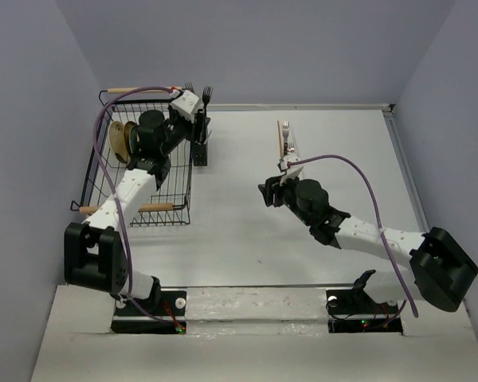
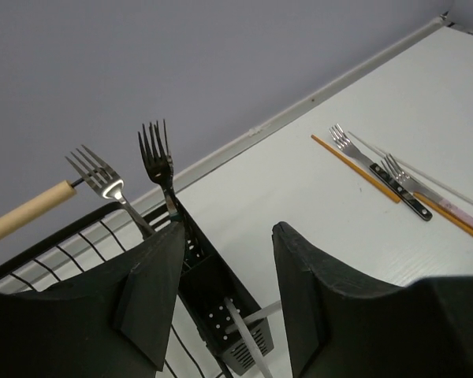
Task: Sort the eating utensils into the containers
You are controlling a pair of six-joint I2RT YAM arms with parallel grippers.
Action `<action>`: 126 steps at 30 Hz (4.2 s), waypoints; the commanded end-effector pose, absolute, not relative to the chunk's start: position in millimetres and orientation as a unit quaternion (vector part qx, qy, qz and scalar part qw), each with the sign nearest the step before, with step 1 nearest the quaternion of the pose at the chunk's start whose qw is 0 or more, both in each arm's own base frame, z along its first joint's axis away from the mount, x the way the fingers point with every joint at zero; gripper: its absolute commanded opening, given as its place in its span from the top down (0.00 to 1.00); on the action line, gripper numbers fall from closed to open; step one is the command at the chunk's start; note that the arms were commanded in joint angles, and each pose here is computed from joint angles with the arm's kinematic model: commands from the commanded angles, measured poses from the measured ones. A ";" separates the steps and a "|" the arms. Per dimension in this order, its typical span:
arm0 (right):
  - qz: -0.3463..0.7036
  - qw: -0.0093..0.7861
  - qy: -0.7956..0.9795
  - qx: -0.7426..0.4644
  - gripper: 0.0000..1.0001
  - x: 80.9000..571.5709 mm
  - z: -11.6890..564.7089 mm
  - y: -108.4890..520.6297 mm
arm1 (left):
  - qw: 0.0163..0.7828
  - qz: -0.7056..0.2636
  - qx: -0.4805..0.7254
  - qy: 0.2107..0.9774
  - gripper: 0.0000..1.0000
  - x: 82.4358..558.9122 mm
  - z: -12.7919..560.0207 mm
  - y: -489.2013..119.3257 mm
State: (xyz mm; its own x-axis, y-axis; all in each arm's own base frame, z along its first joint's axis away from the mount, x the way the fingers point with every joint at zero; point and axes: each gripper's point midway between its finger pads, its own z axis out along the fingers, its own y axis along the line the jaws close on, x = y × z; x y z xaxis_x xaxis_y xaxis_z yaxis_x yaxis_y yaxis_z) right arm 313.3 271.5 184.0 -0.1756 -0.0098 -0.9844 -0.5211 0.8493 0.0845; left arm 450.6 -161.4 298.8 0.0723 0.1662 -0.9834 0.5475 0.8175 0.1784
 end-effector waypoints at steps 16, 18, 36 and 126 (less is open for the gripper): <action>0.093 0.494 0.863 -0.040 0.68 445.8 196.6 183.8 | 0.760 0.068 0.149 0.628 0.25 393.2 411.6 -61.5; 0.113 0.484 0.867 -0.040 0.69 466.6 196.6 190.4 | 0.754 0.081 0.149 0.634 0.22 381.1 400.2 -54.2; 0.033 0.396 0.917 -0.025 0.65 581.3 109.9 180.3 | 0.709 0.082 0.162 0.682 0.16 371.3 330.0 -48.2; 0.127 0.595 0.791 -0.068 1.00 547.3 195.0 198.0 | 0.711 0.014 0.213 0.670 0.15 367.1 336.5 -78.6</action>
State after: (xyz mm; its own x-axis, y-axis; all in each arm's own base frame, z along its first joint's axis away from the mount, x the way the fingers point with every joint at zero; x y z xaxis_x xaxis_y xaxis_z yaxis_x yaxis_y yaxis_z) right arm 542.6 173.9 96.8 -0.5566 -0.0059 -0.8307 -0.1516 0.9839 0.0946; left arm 370.3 -62.5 308.5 0.0199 0.3449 -0.9384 0.1990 0.9185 0.3418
